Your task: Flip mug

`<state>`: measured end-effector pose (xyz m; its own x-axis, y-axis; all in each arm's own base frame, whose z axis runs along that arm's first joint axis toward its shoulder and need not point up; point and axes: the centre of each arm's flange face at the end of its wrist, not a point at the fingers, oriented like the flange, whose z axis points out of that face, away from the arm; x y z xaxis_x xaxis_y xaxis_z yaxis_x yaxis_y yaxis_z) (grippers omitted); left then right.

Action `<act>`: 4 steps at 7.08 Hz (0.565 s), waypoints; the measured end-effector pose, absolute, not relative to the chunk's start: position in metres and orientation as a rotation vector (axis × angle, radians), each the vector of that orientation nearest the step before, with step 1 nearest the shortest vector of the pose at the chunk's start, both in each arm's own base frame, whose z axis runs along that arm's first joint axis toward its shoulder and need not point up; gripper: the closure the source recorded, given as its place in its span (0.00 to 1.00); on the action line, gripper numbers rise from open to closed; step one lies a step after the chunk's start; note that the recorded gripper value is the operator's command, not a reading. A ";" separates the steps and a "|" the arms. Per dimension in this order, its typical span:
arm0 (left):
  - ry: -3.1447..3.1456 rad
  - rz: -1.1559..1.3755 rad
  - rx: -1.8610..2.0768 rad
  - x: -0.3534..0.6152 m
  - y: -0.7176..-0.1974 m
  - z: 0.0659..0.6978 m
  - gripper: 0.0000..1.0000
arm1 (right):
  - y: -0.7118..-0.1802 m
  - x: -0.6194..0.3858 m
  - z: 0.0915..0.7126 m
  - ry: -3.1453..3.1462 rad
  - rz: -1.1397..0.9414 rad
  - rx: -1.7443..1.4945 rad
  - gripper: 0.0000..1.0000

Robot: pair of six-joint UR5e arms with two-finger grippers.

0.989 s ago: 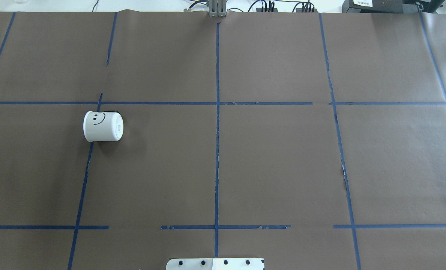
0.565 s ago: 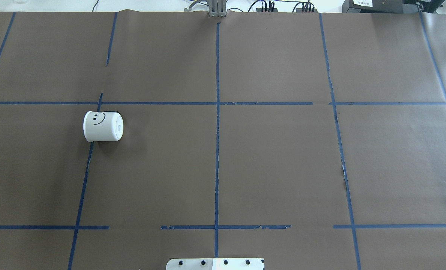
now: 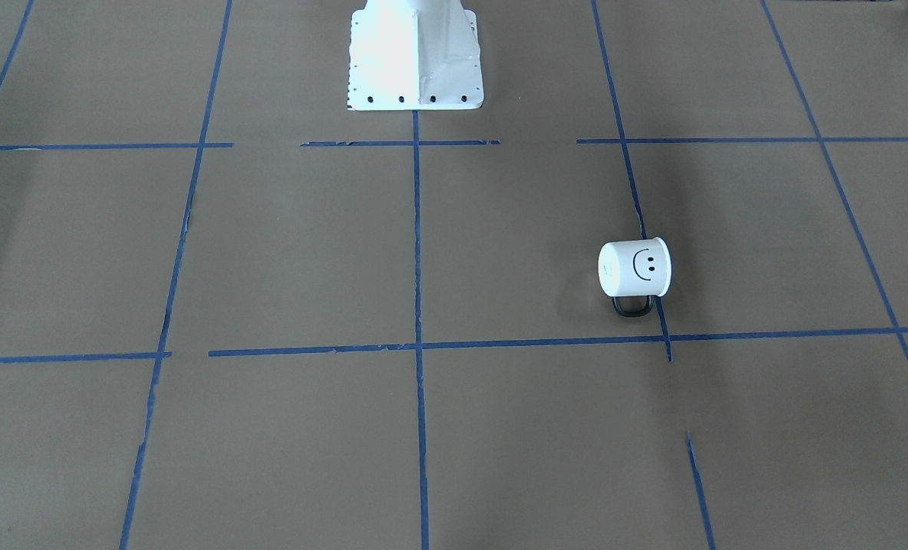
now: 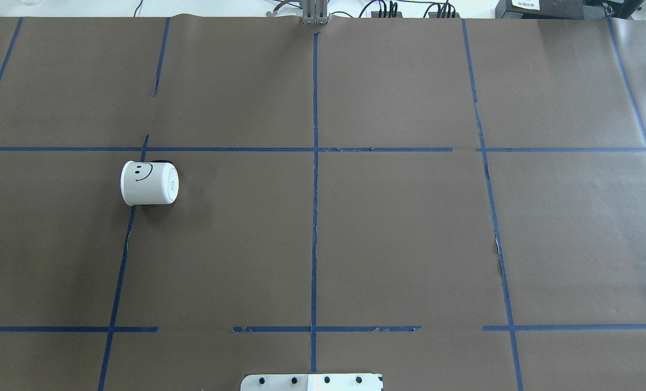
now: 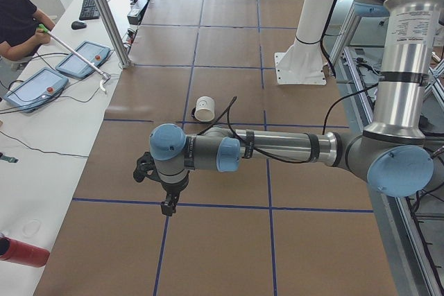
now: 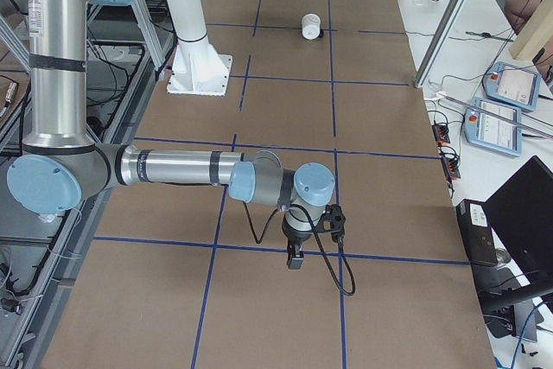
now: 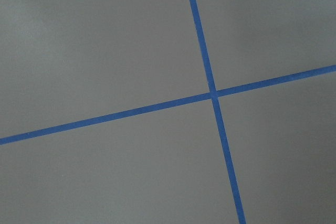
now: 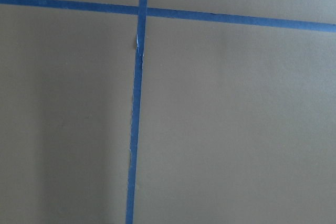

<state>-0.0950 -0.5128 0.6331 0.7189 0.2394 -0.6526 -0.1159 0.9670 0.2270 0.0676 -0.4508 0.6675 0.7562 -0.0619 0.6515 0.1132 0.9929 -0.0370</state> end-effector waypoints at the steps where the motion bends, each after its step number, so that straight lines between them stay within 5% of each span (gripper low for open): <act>1: 0.758 0.194 0.173 -0.094 -0.507 0.635 0.00 | -0.451 0.068 0.668 -0.707 -0.096 -0.076 0.00; 4: 0.973 0.091 0.135 -0.064 -0.509 0.619 0.00 | -0.451 0.068 0.668 -0.707 -0.096 -0.076 0.00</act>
